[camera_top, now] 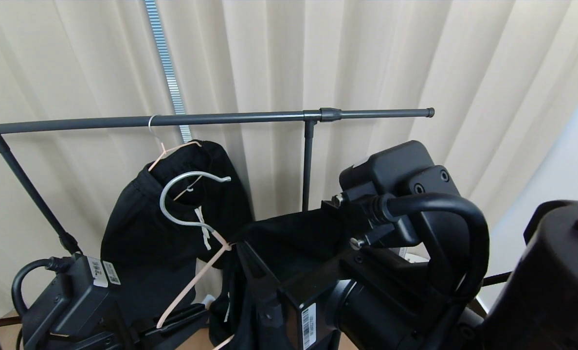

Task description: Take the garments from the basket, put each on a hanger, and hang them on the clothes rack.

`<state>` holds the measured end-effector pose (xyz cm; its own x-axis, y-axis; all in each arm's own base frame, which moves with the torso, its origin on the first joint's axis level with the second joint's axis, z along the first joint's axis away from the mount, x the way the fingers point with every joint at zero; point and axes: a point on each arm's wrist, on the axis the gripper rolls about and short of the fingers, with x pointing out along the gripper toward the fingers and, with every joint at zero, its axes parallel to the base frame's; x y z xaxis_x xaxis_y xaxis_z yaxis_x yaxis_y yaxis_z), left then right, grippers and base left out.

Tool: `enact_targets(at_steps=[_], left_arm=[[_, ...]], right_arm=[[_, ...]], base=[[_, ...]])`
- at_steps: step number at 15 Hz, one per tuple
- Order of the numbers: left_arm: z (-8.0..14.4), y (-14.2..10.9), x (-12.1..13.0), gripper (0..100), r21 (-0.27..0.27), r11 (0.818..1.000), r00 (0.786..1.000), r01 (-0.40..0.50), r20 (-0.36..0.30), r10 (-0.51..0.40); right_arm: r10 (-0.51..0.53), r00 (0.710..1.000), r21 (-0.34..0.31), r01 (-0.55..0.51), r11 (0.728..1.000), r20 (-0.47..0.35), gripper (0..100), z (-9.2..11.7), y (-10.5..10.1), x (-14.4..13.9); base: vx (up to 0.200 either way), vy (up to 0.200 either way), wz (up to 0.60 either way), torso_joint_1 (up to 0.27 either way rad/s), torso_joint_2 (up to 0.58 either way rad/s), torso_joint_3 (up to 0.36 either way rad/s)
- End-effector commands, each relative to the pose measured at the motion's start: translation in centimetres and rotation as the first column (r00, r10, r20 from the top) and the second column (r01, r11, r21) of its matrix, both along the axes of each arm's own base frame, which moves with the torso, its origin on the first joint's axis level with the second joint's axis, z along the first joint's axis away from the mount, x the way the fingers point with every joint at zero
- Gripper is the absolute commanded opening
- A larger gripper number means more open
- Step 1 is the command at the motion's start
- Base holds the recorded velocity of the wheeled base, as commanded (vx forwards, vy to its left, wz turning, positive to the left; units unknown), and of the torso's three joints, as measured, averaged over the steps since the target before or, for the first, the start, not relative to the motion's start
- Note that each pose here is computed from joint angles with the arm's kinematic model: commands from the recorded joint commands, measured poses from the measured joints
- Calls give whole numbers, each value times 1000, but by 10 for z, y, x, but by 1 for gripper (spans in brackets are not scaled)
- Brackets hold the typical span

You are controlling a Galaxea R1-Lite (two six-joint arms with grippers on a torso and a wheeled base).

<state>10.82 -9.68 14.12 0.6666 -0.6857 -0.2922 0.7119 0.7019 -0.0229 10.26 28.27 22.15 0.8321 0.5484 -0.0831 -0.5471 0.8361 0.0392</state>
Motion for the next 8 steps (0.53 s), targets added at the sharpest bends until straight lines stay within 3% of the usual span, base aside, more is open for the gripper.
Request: enact_targets(at_steps=[1,4,8], left_arm=[[0,1,0,0,-3,1000,1000,-5,1,5],[4,3,1,0,-18,1000,1000,-17,18,17],[6,6,2,0,-26,999,999,-38,28,39]], right_arm=[[0,1000,-1,0,1000,0,100,-1,0,0],[1,1000,-14,-1,1000,-1,100,-2,-1,0],[17,999,-106,-14,994,27,100,-11,-10,-4]], base=[[0,0,0,0,0,0],[0,0,0,0,0,0],[0,0,0,0,0,0]])
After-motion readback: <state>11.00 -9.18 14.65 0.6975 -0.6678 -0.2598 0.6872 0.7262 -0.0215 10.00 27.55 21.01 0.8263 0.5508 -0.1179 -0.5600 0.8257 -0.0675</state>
